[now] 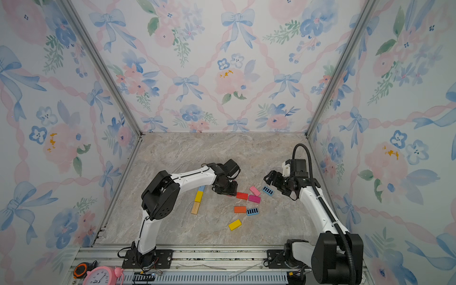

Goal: Assemble the number 7 with building blocks
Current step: Assemble the building block at the center of the board.

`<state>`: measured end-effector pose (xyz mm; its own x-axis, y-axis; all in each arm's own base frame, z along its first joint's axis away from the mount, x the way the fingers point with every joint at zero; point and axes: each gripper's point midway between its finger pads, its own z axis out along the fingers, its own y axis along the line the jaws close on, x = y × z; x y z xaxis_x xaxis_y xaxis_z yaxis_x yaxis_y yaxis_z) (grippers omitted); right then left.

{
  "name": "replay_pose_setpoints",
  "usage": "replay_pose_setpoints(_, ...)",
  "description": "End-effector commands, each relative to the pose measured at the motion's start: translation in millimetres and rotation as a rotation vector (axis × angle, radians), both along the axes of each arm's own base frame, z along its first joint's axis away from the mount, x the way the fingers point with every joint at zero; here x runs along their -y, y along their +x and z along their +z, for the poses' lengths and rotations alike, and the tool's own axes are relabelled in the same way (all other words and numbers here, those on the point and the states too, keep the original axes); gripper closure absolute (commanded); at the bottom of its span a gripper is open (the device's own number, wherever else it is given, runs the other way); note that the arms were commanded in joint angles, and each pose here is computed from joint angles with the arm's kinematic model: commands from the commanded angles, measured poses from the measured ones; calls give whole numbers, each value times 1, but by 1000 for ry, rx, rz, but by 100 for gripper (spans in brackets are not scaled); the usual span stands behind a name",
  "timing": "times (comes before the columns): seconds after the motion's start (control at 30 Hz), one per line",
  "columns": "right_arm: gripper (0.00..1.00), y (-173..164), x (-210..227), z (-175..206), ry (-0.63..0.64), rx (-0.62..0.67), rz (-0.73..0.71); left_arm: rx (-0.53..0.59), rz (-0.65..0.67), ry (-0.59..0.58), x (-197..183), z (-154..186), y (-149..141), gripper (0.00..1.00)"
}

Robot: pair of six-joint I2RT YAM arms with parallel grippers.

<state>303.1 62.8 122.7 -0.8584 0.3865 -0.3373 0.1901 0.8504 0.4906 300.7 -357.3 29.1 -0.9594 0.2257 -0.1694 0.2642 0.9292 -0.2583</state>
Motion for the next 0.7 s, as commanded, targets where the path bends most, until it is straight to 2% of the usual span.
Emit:
replay_pose_setpoints(0.0, 13, -11, 8, -17, -121, -108, 32, 14, -29, -5, -2, 14, -1, 41)
replay_pose_setpoints(0.2, 13, -8, 9, -32, -205, -166, 68, 77, -53, -50, -1, 47, 3, 34)
replay_pose_setpoints(0.37, 12, -5, 13, -44, -361, -249, 142, 148, -64, -104, -13, 88, 5, 32)
replay_pose_setpoints(0.57, 14, 3, 21, -58, -455, -316, 170, 217, -21, -146, -59, 126, 6, 30)
replay_pose_setpoints(0.67, 15, 7, 19, -64, -468, -335, 198, 243, 27, -206, -89, 143, 5, 30)
